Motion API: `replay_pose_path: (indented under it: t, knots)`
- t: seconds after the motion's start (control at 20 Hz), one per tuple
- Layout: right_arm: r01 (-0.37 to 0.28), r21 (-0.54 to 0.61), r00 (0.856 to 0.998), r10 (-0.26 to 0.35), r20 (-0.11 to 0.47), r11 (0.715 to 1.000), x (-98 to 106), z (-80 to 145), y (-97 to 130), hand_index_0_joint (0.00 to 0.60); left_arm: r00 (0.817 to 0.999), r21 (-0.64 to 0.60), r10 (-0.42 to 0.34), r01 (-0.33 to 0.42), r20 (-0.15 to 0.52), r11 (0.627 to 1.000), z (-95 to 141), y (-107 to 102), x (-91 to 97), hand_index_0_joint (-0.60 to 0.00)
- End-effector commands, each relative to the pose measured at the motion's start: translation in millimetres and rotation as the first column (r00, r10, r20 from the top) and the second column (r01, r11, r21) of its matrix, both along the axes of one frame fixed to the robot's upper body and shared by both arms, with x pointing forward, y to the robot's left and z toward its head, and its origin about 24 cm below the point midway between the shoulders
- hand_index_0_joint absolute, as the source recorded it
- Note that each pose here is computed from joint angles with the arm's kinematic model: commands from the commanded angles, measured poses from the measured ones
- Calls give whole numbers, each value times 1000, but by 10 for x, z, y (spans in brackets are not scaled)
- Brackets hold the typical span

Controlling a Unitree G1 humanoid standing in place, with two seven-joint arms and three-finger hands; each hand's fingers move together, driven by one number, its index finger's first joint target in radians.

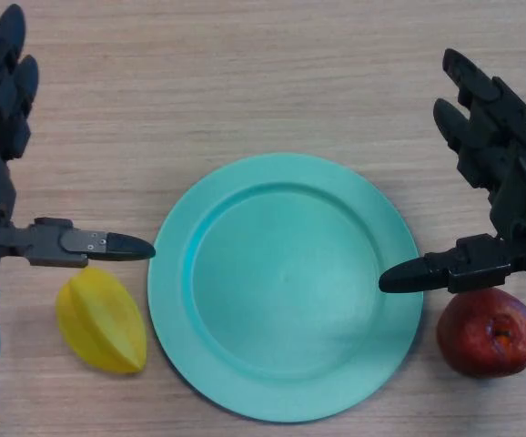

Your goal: Pick up the yellow starfruit and place it on the plate

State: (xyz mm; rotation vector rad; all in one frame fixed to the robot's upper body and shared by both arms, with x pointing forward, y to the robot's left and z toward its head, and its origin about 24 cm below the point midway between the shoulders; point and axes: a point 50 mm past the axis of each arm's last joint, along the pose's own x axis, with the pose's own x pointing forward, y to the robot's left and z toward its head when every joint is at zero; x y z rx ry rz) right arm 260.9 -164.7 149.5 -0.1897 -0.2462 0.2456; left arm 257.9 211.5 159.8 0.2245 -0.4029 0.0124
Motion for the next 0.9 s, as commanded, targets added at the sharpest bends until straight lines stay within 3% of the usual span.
replay_pose_path:
  t: [0.05, 0.5, 0.65, 0.75, 0.9]
  knots:
    - [-27, -29, 974, 32, 224, 999, -87, 320, -2, 0, 976, 62, -8, -6, 219, 998, 329, 55, -122, 0]
    - [-19, -22, 974, 24, 226, 1000, -86, 341, 38, 0, 979, 115, 14, -38, 205, 993, 332, 59, -278, 0]
    - [-24, -24, 973, 29, 230, 999, -89, 347, 55, 0, 992, 178, 12, -35, 126, 983, 239, 32, -450, 0]
    - [-29, -31, 974, 35, 224, 999, -83, 339, 67, 0, 1000, 214, -9, 3, 26, 977, 123, 26, -549, 0]
    - [-32, -25, 973, 37, 228, 999, -72, 352, 72, 0, 999, 220, 22, -12, -43, 975, -40, 77, -646, 0]
